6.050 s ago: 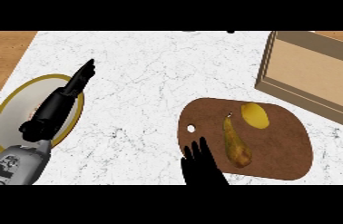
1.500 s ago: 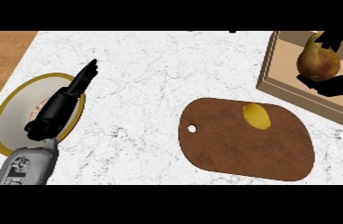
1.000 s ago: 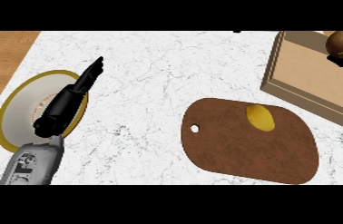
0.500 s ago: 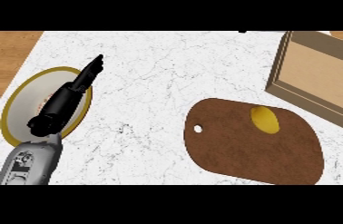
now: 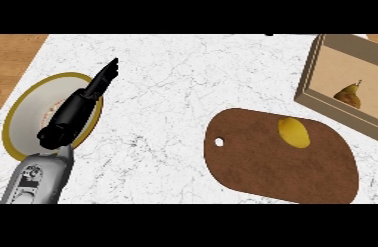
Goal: Pick the pear from the cutting board and place it in the cardboard box
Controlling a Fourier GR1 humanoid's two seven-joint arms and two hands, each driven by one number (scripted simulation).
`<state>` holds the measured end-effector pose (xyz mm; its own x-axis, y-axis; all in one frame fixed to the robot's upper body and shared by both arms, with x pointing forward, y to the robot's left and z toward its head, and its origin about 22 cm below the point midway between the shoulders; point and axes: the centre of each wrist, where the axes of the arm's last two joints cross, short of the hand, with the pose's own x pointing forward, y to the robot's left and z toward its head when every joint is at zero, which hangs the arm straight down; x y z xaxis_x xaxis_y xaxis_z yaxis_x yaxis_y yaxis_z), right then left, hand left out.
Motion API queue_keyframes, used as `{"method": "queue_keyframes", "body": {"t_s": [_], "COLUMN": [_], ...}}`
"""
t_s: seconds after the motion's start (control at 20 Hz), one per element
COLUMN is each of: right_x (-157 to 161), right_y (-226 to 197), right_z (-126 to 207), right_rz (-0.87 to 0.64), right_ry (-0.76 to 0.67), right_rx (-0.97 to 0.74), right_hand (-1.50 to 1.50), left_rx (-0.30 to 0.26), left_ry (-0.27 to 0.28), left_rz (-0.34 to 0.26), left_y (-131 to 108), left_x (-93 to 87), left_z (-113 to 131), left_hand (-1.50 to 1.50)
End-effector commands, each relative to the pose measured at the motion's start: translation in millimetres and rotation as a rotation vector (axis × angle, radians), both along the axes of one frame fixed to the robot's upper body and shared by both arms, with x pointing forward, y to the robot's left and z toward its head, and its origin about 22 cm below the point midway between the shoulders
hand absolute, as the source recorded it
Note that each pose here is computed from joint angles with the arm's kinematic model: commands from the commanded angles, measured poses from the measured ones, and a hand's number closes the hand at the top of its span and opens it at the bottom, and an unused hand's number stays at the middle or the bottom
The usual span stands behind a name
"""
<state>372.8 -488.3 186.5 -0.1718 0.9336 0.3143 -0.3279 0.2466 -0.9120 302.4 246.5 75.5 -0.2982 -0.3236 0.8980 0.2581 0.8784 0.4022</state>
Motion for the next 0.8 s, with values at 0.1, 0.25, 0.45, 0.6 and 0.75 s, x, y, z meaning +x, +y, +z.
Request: {"method": "queue_keyframes", "body": {"t_s": [0.1,0.25,0.45,0.6,0.75], "right_x": [6,11,6,-19,-27], "right_y": [2,7,-2,-33,-42], "right_z": [-9,-19,-9,-2,6], "right_rz": [0.068,0.003,-0.147,-0.239,-0.282], "right_ry": [-0.194,-0.226,-0.2,-0.225,-0.276], "right_rx": [0.465,0.825,1.028,1.07,1.13], "right_hand": [-1.5,-1.5,-1.5,-1.5,-1.5], "left_rx": [0.011,0.007,0.007,-0.003,-0.003], "left_ry": [0.022,0.015,0.006,-0.003,-0.002], "left_rz": [0.0,0.011,0.006,-0.013,0.001], "left_y": [12,10,5,3,1], "left_x": [-8.7,-1.8,2.2,-5.0,-5.6], "left_z": [-8,-2,-3,-3,-12], "left_hand": [0.0,0.0,0.0,0.0,0.0]}}
